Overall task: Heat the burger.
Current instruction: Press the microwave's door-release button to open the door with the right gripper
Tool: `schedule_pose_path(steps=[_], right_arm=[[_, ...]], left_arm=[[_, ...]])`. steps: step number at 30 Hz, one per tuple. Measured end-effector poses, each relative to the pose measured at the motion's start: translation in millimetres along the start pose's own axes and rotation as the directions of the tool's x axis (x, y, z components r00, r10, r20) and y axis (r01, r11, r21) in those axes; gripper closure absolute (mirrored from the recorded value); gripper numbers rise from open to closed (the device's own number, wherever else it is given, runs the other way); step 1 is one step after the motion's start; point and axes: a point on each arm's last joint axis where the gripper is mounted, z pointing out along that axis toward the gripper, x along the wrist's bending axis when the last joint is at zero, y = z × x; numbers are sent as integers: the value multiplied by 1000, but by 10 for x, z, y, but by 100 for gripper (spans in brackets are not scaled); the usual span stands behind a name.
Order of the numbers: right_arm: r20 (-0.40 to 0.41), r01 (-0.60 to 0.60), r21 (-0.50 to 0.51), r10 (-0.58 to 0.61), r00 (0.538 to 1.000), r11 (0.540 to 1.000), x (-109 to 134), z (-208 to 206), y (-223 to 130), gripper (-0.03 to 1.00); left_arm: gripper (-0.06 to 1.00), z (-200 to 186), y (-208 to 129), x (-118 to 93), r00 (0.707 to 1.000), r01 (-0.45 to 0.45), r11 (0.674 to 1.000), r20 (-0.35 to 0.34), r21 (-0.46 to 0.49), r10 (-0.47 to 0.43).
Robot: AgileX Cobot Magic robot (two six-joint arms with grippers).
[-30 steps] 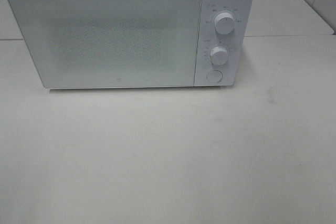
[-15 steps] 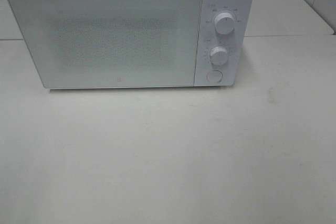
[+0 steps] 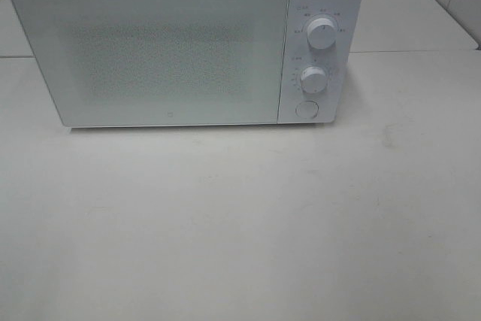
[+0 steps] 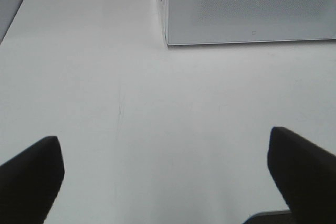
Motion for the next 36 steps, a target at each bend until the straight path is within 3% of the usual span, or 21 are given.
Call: schedule_pose_path(steps=[15,36], right_arm=[[-19,13,32,-13,1000,999,57,679,273,20],[-47,15,11,-15,999,1000,126,1476,346,20]], left_arm=[[-3,0,0,0,1000,0,1000,0,0,0],[-3,0,0,0,1000,0,1000,0,0,0]])
